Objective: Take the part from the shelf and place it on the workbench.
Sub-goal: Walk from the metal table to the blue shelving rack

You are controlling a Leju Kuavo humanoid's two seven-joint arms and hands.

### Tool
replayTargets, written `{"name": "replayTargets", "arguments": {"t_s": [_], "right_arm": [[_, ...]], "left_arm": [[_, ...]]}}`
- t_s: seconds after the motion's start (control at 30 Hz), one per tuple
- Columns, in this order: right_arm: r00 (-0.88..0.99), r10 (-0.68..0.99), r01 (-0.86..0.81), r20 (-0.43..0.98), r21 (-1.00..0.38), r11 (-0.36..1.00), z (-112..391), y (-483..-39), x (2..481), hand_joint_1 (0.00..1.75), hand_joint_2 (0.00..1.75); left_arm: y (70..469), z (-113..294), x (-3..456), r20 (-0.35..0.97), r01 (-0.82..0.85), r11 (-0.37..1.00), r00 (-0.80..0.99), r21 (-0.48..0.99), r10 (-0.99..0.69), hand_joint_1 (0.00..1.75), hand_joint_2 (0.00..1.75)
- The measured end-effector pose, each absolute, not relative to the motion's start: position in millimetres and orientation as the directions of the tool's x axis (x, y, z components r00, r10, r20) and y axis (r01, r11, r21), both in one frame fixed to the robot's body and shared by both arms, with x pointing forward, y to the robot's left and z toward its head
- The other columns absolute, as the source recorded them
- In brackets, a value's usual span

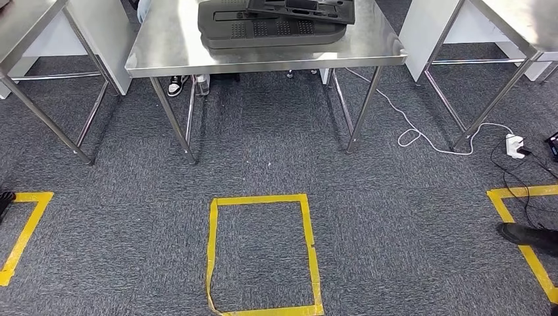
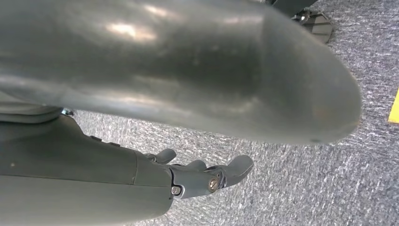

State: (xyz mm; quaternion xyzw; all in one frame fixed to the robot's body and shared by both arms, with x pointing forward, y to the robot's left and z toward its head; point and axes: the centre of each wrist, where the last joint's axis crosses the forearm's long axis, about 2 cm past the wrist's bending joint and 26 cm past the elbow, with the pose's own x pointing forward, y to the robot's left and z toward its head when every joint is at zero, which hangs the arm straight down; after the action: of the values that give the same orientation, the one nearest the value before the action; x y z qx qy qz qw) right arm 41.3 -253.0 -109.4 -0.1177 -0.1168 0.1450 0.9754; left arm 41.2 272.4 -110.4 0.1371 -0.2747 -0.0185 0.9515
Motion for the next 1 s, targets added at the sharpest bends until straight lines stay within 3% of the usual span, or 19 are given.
{"name": "replayTargets", "arguments": {"t_s": [1.0], "right_arm": [[0.932,0.313,-0.26,0.183,-0.265,0.929,-109.6,-253.4,39.8,0.0,0.0]], "left_arm": [[269.2,-110.5,39.0,0.499,-0.035,0.961,0.859,0.273,-0.11,0.0,0.0]]}}
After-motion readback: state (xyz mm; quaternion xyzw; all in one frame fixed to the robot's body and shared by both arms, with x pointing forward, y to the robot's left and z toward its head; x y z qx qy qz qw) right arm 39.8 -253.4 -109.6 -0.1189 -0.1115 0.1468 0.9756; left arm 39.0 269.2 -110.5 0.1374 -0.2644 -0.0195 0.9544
